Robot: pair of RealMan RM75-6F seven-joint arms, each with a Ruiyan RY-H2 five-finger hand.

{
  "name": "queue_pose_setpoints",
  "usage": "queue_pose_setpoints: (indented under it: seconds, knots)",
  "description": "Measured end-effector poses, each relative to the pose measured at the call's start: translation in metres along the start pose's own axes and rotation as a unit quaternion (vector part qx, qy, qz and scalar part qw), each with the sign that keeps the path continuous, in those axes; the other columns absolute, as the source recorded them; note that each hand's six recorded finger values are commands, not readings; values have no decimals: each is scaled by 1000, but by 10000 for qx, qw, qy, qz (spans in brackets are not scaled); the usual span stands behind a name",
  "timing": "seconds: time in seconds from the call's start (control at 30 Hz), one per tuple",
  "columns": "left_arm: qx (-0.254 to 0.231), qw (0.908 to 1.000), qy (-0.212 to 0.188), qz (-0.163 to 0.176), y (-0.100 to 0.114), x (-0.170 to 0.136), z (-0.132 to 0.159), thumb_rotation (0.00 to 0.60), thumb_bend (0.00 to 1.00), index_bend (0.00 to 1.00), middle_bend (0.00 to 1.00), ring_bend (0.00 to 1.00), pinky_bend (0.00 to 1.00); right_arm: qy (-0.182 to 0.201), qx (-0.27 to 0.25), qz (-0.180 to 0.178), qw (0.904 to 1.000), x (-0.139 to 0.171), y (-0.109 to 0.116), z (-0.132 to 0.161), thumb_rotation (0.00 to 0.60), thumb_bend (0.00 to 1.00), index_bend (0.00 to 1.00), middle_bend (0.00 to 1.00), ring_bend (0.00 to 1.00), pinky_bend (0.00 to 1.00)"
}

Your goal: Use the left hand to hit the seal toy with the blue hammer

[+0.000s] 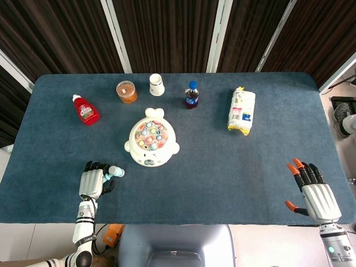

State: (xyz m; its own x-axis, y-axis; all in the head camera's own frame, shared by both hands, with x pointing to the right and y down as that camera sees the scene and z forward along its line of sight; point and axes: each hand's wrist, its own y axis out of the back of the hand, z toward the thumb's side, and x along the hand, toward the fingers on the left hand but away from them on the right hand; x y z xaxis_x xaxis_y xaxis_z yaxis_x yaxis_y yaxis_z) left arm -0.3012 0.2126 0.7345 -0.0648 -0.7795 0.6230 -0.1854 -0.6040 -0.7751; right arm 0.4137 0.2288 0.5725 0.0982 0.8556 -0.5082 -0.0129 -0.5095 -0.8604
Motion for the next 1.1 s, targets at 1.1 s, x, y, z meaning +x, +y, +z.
queue_pose_setpoints:
  seconds: [1.1]
  knots:
    - [-29,10000,-20,-16,2,5,0,519,443,387,398,213,109,-27,15,3,10000,0,-1,0,600,232,0,0,0,0]
